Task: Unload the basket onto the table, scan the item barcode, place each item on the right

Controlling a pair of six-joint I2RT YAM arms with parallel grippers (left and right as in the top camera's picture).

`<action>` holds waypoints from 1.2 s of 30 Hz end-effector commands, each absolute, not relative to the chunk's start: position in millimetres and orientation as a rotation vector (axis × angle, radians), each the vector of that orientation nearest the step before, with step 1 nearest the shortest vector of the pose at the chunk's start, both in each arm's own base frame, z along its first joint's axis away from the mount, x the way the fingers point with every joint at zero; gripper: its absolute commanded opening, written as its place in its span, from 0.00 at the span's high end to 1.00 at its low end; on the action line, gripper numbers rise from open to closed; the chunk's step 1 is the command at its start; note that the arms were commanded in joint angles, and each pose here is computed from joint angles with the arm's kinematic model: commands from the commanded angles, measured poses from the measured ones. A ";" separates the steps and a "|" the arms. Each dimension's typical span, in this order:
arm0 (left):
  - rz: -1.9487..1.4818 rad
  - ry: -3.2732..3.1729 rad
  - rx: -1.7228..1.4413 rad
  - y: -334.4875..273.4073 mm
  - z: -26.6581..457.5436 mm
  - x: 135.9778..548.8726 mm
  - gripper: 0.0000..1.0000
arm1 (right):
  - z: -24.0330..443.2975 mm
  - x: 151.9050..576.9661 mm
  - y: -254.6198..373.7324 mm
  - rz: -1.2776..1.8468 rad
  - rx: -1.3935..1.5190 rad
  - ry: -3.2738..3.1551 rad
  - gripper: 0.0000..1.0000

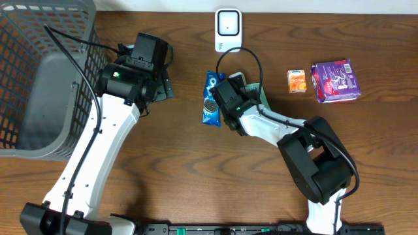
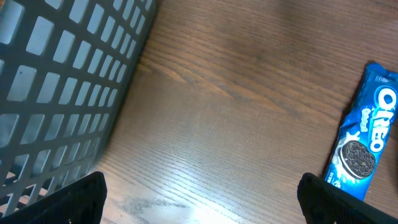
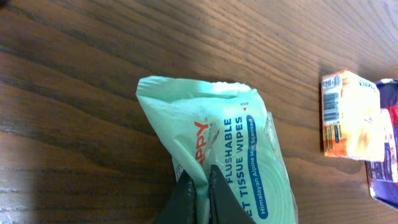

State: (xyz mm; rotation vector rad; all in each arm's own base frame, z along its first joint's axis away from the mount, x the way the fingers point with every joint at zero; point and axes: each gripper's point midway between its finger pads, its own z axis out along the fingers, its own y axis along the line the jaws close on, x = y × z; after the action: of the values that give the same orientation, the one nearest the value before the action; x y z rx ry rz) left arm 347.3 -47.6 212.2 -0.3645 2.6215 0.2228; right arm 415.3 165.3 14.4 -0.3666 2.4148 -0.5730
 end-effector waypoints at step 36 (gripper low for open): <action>0.230 2.619 -0.380 -45.8 212.3 347.4 0.02 | 50.1 425.5 127.4 -0.165 -0.203 2.639 0.43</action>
State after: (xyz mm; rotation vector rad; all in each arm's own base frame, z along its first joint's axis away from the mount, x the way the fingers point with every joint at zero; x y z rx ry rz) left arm 347.3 -47.7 212.3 -0.3645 2.6212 0.2225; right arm 427.3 138.1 48.7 -0.2174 2.6574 -0.0732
